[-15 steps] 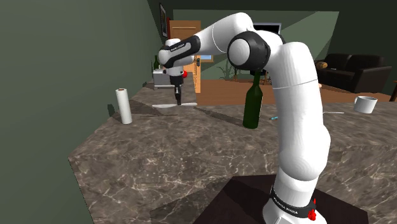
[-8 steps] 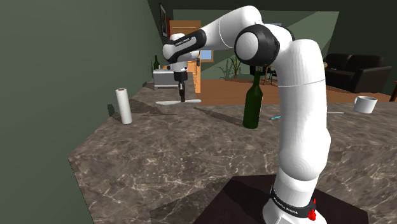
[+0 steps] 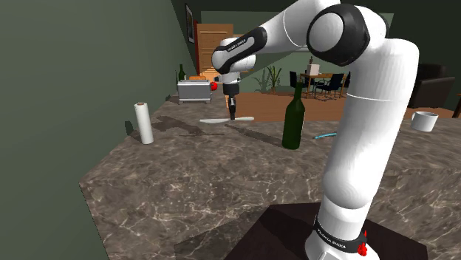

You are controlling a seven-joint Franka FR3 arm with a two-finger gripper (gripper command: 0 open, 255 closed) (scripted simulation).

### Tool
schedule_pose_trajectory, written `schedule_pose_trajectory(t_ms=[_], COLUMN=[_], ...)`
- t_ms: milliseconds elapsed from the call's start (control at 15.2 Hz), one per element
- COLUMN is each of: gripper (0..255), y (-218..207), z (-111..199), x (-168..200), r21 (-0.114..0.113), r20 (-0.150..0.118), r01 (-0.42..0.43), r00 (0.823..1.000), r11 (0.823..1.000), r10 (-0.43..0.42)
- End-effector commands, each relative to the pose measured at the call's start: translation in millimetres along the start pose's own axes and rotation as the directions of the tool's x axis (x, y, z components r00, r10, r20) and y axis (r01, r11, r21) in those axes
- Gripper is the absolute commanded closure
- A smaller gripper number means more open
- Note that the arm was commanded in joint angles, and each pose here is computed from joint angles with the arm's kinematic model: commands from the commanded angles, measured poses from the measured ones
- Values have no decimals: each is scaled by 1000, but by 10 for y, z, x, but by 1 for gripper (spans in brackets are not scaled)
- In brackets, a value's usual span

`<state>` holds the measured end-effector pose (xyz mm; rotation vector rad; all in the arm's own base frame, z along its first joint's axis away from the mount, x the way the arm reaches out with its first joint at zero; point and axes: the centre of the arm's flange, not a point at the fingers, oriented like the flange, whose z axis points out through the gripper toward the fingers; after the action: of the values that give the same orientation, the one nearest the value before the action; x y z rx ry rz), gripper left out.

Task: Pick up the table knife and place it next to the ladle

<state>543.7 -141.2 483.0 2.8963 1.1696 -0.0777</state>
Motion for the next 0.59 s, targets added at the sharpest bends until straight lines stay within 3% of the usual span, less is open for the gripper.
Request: schedule_pose_trajectory(t_ms=[0, 528], gripper=[255, 255], y=[-59, -363], z=[21, 74], x=[-265, -1275], r21=[0, 0], r20=[0, 0], r01=[0, 0], r00=[1000, 1000], r11=[1000, 1000], r10=[0, 0])
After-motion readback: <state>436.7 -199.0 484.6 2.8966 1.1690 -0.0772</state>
